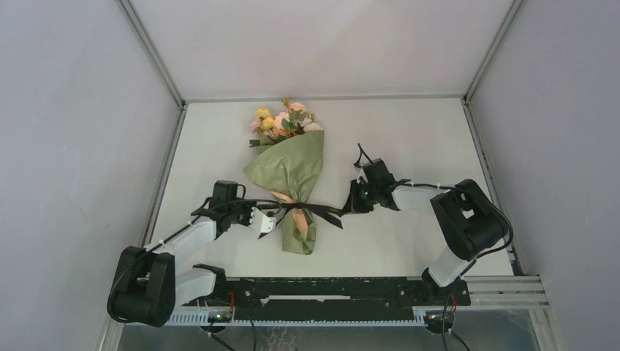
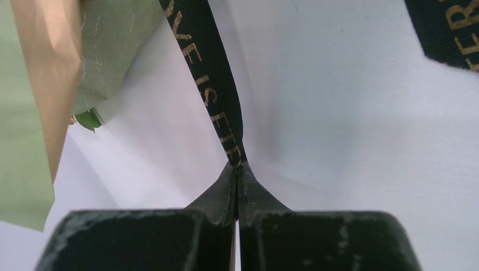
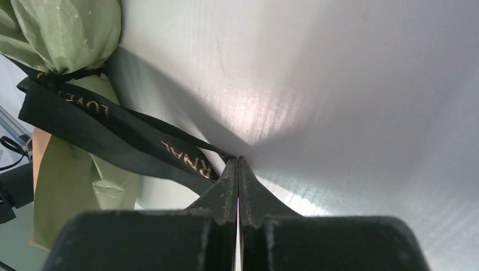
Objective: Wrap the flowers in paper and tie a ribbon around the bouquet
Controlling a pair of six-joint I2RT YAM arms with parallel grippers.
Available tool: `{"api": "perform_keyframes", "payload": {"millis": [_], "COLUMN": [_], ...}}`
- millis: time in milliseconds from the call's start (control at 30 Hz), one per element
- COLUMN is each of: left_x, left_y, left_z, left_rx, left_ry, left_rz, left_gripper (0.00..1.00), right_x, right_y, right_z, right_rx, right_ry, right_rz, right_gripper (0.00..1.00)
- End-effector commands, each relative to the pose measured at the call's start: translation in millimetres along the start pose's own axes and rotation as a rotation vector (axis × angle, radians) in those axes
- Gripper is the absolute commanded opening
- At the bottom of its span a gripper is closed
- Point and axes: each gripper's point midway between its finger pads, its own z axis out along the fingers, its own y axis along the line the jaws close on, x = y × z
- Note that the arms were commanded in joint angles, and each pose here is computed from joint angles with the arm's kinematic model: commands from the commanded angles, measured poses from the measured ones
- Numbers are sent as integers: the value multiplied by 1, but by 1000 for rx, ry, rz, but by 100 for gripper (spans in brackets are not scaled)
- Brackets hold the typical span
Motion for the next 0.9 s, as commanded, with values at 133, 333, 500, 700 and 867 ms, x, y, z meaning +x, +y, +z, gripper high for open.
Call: {"api": "perform_keyframes", "payload": {"millis": [133,333,500,700,867], "left_x": [25,34,34,37,19], "left_y": [-14,-23,-24,-26,-35], "left_z": [-6,-8,-8,-10,-18], "left_rx": [31,48,46,50,88], "left_ry": [91,111,106,115,67], "left_rz": [-12,-19,-18,-32,-11], "left_gripper": [0,0,0,0,0], "right_x": [7,14,16,15,8], "right_y": [-47,-62,-63,-67,-50], "right_z": [-15,-20,-18,-22,-21], "right_rx": [202,230,223,218,189], "right_ry": [-18,-16,-6,-19,-44], "right_rz": [31,78,87,113,47], "right_gripper": [0,0,0,0,0]}}
